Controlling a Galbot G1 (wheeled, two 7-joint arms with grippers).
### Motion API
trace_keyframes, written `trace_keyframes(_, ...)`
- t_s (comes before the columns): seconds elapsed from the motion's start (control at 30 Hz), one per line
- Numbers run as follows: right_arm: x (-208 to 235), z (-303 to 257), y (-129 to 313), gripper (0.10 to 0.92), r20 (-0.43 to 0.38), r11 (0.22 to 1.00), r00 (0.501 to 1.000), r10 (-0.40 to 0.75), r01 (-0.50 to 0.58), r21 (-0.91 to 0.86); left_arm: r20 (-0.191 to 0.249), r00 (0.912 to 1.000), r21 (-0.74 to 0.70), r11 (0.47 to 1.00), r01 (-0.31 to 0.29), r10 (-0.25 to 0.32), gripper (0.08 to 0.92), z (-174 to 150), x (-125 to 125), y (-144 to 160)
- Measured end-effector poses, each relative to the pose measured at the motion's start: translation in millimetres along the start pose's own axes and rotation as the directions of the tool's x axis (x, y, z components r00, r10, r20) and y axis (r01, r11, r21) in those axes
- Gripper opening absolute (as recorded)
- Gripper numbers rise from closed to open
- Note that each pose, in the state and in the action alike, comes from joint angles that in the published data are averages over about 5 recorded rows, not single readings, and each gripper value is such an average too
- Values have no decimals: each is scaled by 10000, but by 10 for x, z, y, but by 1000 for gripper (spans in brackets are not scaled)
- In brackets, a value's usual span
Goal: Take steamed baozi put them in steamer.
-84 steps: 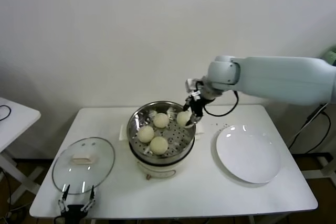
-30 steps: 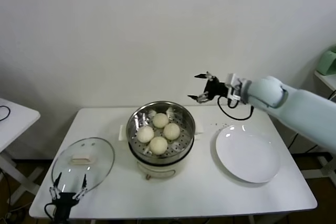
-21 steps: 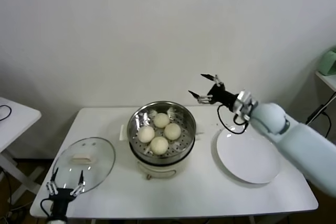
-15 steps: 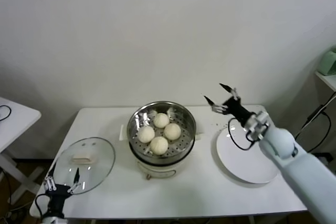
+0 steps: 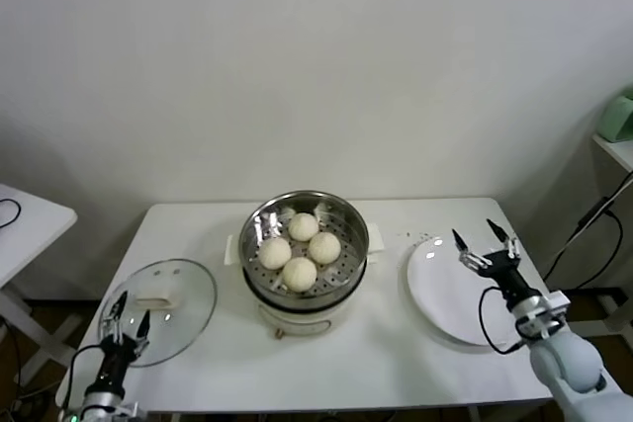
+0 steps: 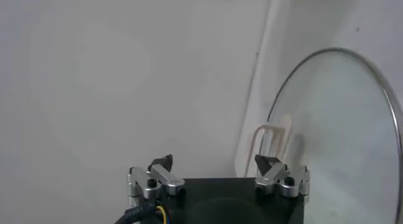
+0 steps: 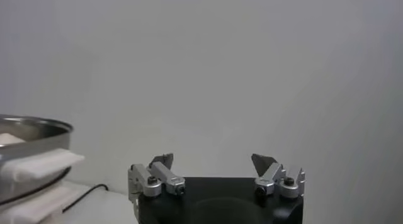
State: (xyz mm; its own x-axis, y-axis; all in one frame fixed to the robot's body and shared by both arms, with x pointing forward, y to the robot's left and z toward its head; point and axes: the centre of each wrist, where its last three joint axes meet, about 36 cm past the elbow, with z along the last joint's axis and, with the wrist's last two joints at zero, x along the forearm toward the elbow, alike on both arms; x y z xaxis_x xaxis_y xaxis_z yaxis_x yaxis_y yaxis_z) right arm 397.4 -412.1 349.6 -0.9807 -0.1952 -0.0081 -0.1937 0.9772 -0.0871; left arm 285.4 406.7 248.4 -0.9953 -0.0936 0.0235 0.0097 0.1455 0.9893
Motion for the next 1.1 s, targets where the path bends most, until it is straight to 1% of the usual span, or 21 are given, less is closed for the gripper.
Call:
trace_keyframes(0.23, 225, 130, -78, 823, -127, 9978, 9981, 597, -601, -289, 74, 10000, -921, 9957, 62, -56, 823, -6, -170, 5)
trace_keyframes(0.43, 347, 164, -130, 823, -139, 9945, 9954, 944, -950, -450, 79, 9999, -1525, 9883, -71, 84, 823, -3, -295, -15)
trace_keyframes(0.7, 462, 214, -144, 823, -132, 9909, 9925, 1211, -1217, -578, 18, 9997, -1967, 9802, -240, 248, 823, 3, -375, -65)
trace_keyframes(0.9, 522, 254, -129, 823, -171, 9890, 9912, 1313, -1322, -657, -44, 9999, -2131, 9769, -165, 159, 823, 13, -452, -67)
trace_keyframes(1.0, 539, 263, -127, 823, -184, 9884, 9906, 1353, -1363, -675, -17, 9999, -2204, 9753, -136, 136, 804, 17, -500, -59)
trace_keyframes(1.1, 546, 261, -134, 823, -154, 9877, 9900, 1401, -1409, -684, 13, 9999, -2268, 9738, -158, 166, 739, 22, -540, -62)
